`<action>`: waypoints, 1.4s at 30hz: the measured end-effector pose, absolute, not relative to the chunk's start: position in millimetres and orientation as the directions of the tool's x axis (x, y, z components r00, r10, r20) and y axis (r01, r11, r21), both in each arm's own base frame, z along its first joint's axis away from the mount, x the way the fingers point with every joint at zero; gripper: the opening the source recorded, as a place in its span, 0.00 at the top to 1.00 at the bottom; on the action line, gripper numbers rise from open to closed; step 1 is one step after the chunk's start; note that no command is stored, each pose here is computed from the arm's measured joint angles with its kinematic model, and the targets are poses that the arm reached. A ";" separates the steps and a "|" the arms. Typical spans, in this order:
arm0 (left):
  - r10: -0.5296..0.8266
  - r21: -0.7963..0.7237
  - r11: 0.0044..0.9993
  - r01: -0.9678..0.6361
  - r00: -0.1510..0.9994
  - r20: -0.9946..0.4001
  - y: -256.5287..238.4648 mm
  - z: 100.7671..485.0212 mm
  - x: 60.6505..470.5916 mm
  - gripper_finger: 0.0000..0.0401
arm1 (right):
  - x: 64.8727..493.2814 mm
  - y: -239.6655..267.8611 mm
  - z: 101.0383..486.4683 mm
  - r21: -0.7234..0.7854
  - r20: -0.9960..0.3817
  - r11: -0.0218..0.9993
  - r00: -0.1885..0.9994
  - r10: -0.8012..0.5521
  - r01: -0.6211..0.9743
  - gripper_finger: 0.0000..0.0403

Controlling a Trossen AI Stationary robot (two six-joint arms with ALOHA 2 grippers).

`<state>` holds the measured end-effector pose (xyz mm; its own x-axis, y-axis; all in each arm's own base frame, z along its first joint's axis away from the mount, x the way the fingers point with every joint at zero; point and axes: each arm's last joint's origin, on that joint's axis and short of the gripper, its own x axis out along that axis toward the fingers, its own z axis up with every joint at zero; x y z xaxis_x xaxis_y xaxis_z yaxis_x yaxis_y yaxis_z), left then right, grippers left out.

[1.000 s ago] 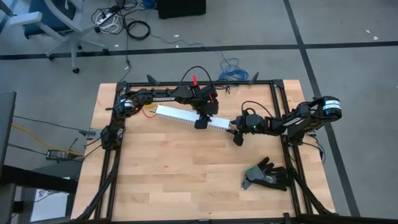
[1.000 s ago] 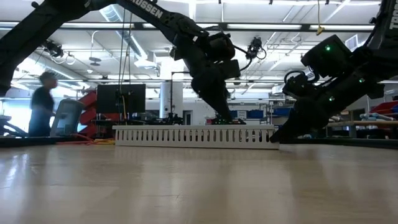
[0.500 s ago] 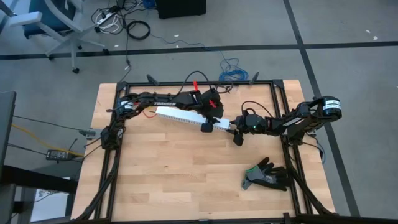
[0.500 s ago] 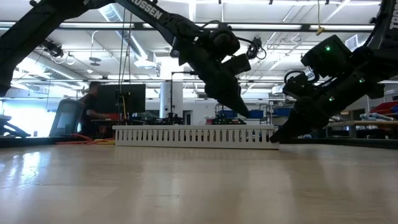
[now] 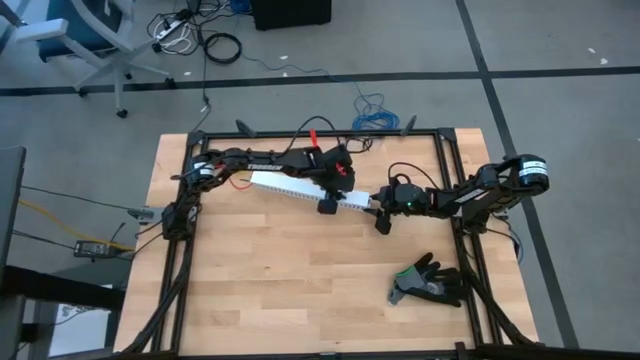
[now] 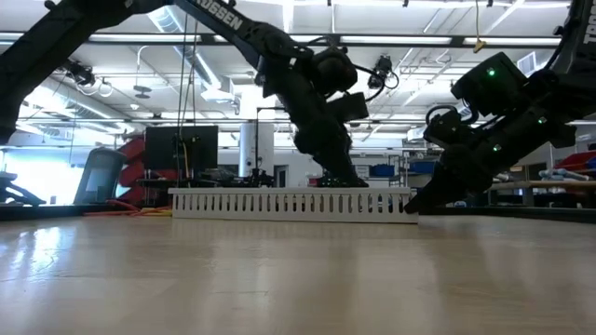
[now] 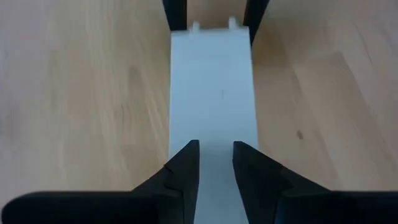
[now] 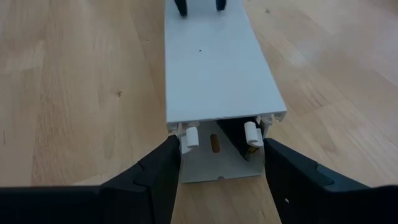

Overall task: Ziptie cables
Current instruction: Close the white cable duct

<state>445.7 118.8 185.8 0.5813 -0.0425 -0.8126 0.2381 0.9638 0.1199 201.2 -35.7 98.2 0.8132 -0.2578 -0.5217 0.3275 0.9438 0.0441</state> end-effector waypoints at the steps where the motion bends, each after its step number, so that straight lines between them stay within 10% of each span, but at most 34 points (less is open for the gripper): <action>1: -0.043 0.128 0.963 0.239 0.600 -0.799 118.4 182.1 448.2 0.74 | 201.2 -35.6 98.3 0.045 -0.520 0.944 0.814 -0.258 0.327 0.49; 9: -0.070 0.144 0.959 0.243 0.700 -0.711 113.6 187.9 463.5 0.76 | 201.5 -35.7 98.8 0.049 -0.516 0.943 0.817 -0.258 0.328 0.49; 20: -0.015 0.109 0.972 0.207 0.520 -0.854 117.0 196.2 440.3 0.76 | 201.2 -35.6 98.2 0.045 -0.522 0.944 0.813 -0.257 0.327 0.49; 33: -0.024 0.151 0.965 0.216 0.642 -0.766 113.6 193.5 459.9 0.77 | 201.5 -35.7 98.6 0.052 -0.518 0.942 0.816 -0.258 0.331 0.49; 42: 0.064 0.166 0.973 0.158 0.508 -0.859 113.3 197.2 441.9 0.77 | 201.3 -35.7 98.3 0.051 -0.521 0.942 0.814 -0.258 0.331 0.49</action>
<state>441.9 113.3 197.2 0.5084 0.0642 -0.8587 0.1580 0.9733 0.1664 201.3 -35.7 98.3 0.8136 -0.2576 -0.5213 0.3307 0.9424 0.0506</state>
